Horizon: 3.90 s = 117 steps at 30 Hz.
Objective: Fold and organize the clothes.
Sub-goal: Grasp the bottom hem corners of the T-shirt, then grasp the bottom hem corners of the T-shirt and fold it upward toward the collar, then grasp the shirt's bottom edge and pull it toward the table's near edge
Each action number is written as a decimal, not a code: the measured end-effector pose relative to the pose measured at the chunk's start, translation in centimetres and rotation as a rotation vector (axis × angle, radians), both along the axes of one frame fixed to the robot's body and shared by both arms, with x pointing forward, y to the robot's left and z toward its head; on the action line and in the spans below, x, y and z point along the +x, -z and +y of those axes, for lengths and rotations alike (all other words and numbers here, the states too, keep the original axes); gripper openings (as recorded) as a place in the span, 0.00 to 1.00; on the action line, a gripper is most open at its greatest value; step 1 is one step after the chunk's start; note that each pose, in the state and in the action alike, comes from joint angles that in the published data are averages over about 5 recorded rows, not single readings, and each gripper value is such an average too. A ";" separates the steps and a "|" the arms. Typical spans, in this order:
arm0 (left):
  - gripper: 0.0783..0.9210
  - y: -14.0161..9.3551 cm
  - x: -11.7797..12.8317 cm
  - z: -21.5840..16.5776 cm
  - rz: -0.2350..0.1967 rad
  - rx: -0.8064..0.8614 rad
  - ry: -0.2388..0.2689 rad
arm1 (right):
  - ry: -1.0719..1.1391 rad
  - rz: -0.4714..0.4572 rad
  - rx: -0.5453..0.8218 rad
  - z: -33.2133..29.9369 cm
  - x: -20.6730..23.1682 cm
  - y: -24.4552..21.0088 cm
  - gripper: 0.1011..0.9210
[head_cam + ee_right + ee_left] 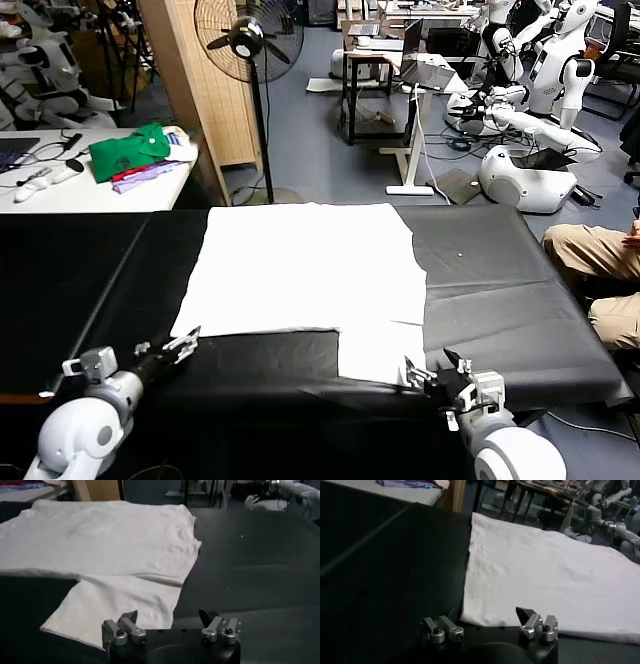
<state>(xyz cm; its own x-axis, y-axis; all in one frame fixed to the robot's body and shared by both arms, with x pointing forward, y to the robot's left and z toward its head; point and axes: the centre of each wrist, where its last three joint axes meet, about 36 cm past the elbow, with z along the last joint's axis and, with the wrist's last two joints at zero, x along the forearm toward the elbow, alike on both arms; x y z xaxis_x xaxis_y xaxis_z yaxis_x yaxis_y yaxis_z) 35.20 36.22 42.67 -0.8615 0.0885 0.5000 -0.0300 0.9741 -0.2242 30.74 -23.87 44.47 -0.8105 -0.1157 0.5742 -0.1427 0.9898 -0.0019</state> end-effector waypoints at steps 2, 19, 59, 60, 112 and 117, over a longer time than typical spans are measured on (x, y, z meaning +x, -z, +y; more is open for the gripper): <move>0.85 0.1 0.1 0.1 0.000 0.000 -0.003 | -0.001 0.003 0.002 0.1 0.1 0.1 0.85; 0.16 2.0 -0.5 0.6 0.041 0.023 -0.014 | 0.024 0.024 0.021 1.1 -0.6 0.7 0.17; 0.06 -2.8 -1.3 0.0 -0.216 0.132 -0.084 | -0.038 -0.277 -0.061 -1.1 6.3 1.2 0.02; 0.06 -2.6 -0.9 0.0 -0.219 0.145 -0.081 | -0.047 -0.283 -0.069 -1.1 6.9 1.5 0.02; 0.21 2.4 2.3 2.5 -0.022 0.093 -0.026 | -0.074 -0.136 -0.003 -1.6 3.3 2.5 0.02; 0.06 1.5 0.9 1.5 -0.037 0.153 -0.024 | -0.055 -0.081 0.001 -1.8 2.8 1.3 0.02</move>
<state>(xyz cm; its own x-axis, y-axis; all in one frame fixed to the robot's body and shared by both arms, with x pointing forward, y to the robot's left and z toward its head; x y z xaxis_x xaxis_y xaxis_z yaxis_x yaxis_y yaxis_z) 36.06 37.73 41.17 -0.8804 -0.0068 0.4743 -0.0478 0.9961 -0.0746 33.50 -25.70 43.16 -0.8465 -0.1626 0.5069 -0.1968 0.9803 -0.0142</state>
